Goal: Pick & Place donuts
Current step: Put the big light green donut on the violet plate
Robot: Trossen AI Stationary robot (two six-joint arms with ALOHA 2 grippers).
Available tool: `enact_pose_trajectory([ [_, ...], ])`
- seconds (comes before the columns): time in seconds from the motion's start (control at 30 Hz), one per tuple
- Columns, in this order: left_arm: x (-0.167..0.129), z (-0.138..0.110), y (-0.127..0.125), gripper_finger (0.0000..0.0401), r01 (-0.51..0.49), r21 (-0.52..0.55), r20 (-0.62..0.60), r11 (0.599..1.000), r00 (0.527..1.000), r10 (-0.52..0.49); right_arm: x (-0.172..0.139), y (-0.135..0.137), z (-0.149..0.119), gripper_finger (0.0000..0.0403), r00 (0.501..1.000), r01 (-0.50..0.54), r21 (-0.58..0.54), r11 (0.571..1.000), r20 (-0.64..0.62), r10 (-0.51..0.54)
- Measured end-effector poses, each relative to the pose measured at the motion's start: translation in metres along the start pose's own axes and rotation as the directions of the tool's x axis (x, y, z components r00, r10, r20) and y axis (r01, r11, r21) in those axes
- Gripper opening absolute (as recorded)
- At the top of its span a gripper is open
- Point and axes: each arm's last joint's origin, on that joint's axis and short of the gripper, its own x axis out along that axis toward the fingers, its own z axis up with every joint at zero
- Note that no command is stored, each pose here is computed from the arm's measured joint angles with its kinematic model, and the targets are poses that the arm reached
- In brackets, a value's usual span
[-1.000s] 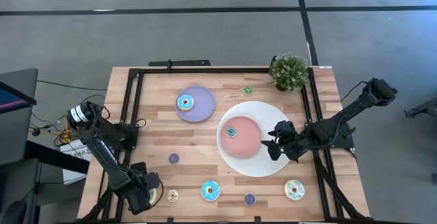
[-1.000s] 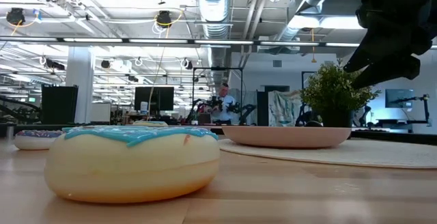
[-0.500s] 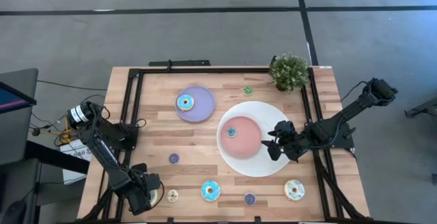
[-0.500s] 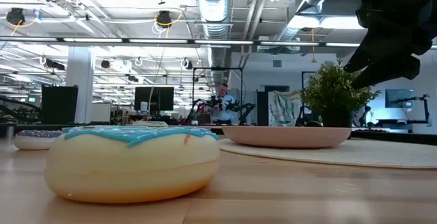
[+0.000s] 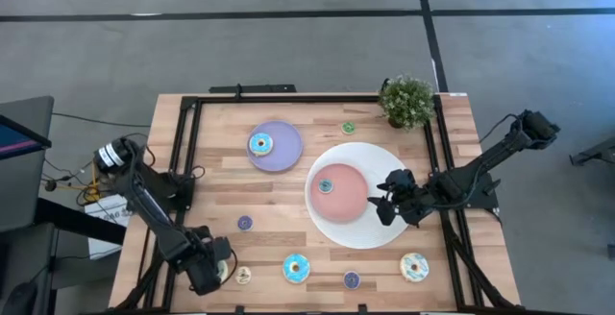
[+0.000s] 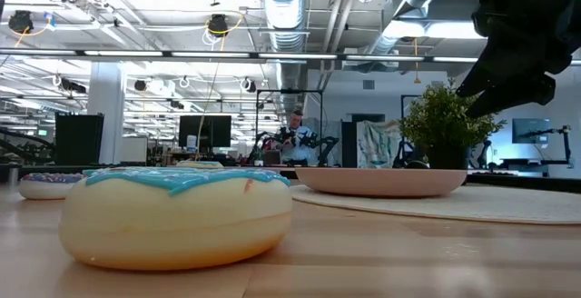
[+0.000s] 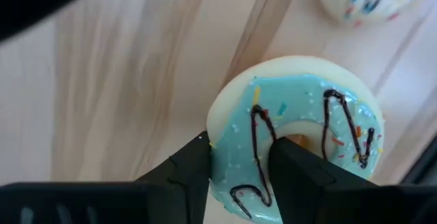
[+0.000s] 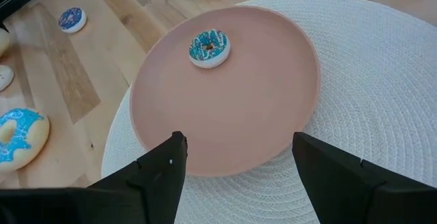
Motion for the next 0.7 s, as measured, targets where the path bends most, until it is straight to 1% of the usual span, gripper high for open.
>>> enact_pose_trajectory([
  [0.17,-0.021,0.015,0.013,0.0126,0.014,-0.059,0.028,0.998,1.0,-0.012,0.0,0.0,0.0,0.0256,1.0,0.0,-0.021,1.0,0.0,0.0],
  [0.23,-0.03,0.023,0.019,0.0126,0.023,-0.09,0.083,0.996,0.996,-0.016,0.0,0.0,0.0,0.0256,1.0,0.001,-0.027,1.0,0.0,-0.001],
  [0.37,-0.049,0.043,0.033,0.0126,0.058,-0.108,0.198,0.992,0.98,-0.035,0.0,0.0,0.0,0.0256,1.0,0.002,-0.043,0.999,0.002,-0.001],
  [0.53,-0.071,0.081,0.062,0.0126,0.053,-0.107,0.324,0.993,0.946,-0.015,0.0,0.0,0.001,0.0256,1.0,0.016,-0.094,0.995,0.025,-0.014],
  [0.63,-0.084,0.111,0.082,0.0126,0.009,-0.087,0.378,0.996,0.926,0.025,0.0,-0.001,0.001,0.0256,0.999,0.019,-0.103,0.994,0.028,-0.016],
  [0.7,-0.095,0.131,0.095,0.0126,-0.035,-0.072,0.427,0.997,0.902,0.063,0.0,-0.001,0.001,0.0256,1.0,0.018,-0.104,0.994,0.027,-0.016],
])
